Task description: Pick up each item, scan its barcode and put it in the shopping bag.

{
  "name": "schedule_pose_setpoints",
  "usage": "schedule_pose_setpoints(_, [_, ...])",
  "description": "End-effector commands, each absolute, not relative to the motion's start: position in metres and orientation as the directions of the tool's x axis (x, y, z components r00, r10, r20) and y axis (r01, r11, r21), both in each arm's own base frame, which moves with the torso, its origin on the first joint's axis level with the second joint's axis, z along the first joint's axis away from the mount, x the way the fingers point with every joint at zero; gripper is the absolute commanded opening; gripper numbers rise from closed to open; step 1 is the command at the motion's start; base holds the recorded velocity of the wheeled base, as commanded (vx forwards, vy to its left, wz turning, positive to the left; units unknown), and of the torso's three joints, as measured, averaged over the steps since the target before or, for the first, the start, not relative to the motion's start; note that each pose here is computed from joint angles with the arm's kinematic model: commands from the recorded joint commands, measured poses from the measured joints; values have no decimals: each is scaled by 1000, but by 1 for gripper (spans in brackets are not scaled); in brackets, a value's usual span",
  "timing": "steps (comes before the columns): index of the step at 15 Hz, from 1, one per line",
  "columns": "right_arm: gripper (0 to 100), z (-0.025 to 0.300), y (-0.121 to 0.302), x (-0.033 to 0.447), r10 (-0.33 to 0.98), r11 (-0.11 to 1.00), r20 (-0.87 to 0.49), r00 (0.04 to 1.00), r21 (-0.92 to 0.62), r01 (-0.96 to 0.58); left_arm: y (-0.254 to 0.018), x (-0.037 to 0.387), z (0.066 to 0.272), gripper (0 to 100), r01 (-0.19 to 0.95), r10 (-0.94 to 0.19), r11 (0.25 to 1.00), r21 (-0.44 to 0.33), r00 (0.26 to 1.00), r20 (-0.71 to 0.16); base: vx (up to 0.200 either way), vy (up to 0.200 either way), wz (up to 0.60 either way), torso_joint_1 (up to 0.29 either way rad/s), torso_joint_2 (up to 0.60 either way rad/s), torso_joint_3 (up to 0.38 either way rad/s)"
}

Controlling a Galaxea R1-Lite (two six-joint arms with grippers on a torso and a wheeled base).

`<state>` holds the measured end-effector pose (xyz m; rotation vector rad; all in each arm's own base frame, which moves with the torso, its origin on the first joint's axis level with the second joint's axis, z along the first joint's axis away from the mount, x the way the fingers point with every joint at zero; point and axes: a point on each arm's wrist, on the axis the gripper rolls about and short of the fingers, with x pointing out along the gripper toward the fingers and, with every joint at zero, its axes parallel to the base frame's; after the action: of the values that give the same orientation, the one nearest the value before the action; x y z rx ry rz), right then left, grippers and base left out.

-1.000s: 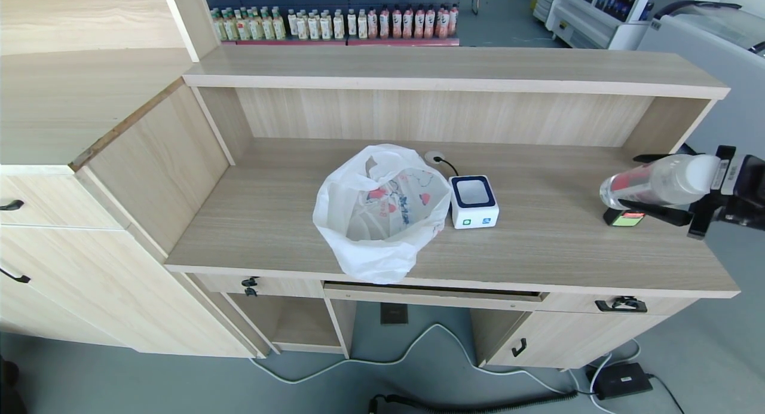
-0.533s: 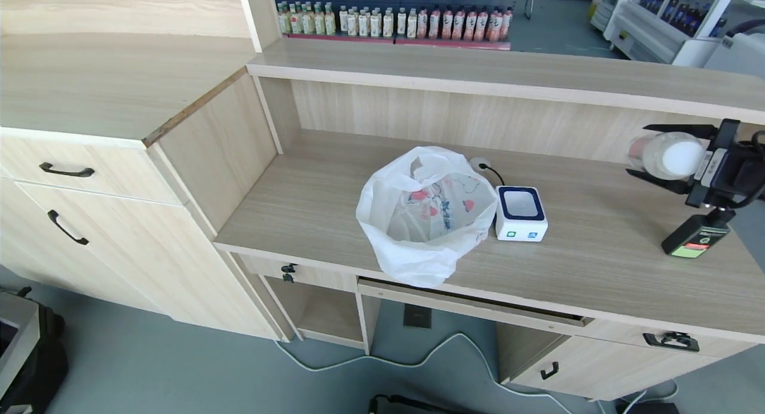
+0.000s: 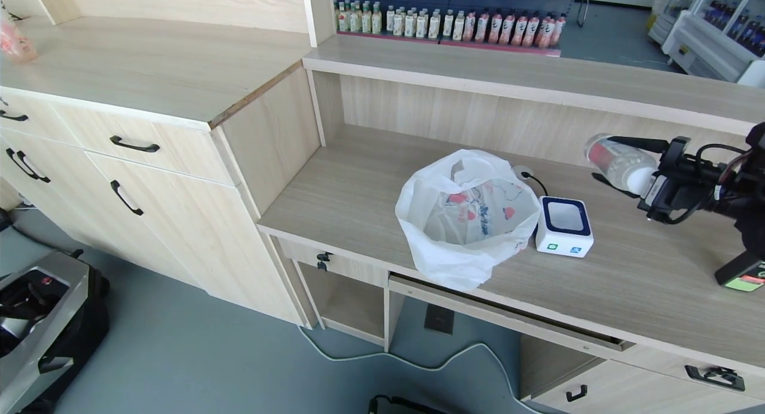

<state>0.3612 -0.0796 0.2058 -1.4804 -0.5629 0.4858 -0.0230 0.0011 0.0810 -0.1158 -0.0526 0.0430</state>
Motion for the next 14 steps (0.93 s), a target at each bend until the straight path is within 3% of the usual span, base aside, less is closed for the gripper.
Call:
schedule_pose_setpoints(1, [0,177,-84,377,629,53,23,777,-999,-13,1,-23,81,100,-41,48,992,-117,998,51,0,0,0,0,0,0])
schedule_pose_setpoints(6, [0,160,-86,384,629,20,25,777,-1000,16,1,-23,81,100,-41,48,992,-117,998,51,0,0,0,0,0,0])
schedule_pose_setpoints(14, [0,131,-73,391,654,39,-25,756,-997,-67,1,-23,81,100,-41,48,992,-117,998,51,0,0,0,0,0,0])
